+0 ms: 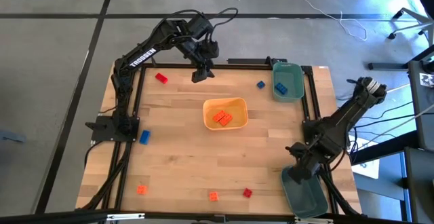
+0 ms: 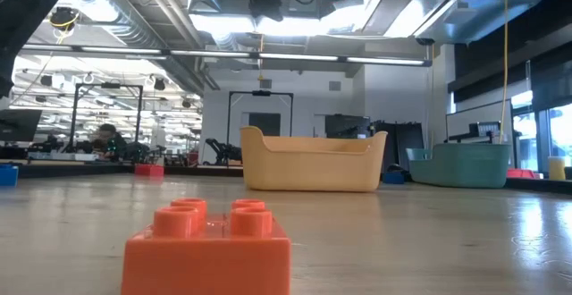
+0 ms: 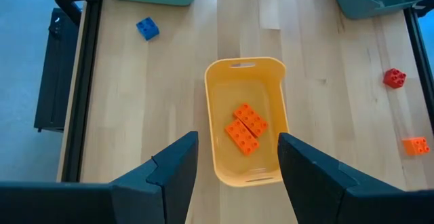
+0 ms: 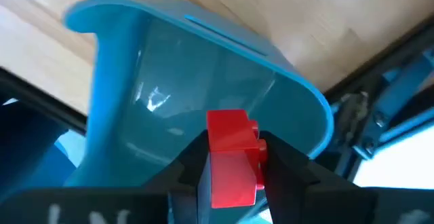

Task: Sort & place blocks by color
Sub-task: Put the red game piece into the gray bin

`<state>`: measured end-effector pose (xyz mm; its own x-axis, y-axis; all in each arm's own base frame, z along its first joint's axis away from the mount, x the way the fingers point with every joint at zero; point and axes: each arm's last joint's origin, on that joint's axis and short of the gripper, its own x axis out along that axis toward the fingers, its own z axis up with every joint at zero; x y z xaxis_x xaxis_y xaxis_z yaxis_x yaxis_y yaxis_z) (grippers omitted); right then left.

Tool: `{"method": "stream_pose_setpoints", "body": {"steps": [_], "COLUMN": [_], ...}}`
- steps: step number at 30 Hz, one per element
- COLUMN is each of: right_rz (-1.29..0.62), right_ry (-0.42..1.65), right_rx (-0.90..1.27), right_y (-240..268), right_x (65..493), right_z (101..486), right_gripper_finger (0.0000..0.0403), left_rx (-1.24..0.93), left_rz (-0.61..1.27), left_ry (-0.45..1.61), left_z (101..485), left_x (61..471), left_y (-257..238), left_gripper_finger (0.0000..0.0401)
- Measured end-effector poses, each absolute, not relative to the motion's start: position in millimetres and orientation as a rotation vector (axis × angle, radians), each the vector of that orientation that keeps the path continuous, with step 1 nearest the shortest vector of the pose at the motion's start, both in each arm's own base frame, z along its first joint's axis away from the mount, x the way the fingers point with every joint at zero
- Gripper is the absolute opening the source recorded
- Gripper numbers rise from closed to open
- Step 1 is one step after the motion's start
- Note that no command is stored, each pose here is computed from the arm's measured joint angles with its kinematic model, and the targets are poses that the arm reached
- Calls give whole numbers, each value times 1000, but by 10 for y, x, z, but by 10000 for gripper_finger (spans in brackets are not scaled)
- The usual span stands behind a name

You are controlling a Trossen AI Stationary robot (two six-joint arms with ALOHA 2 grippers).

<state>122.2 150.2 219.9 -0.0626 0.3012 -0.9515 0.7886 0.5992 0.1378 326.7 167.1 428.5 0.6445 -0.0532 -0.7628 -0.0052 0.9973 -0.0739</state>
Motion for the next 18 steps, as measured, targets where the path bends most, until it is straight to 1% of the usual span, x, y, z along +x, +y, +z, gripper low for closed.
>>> {"method": "stream_pose_setpoints", "body": {"steps": [10, 14, 18], "right_rz": [-501, -476, -463], "right_ry": [1610, 1610, 1644], "right_rx": [919, 937, 947], "right_y": [1419, 1402, 1401], "right_x": [1136, 1119, 1105], "right_z": [1681, 1567, 1540], "right_gripper_finger": [99, 99, 100], "left_rx": [-71, -72, -73], "left_rz": [-24, -23, -22], "left_ry": [871, 872, 872], "left_z": [4285, 4284, 4284], "left_x": [3267, 3267, 3267], "left_y": [1673, 1673, 1673], "left_gripper_finger": [194, 194, 194]}}
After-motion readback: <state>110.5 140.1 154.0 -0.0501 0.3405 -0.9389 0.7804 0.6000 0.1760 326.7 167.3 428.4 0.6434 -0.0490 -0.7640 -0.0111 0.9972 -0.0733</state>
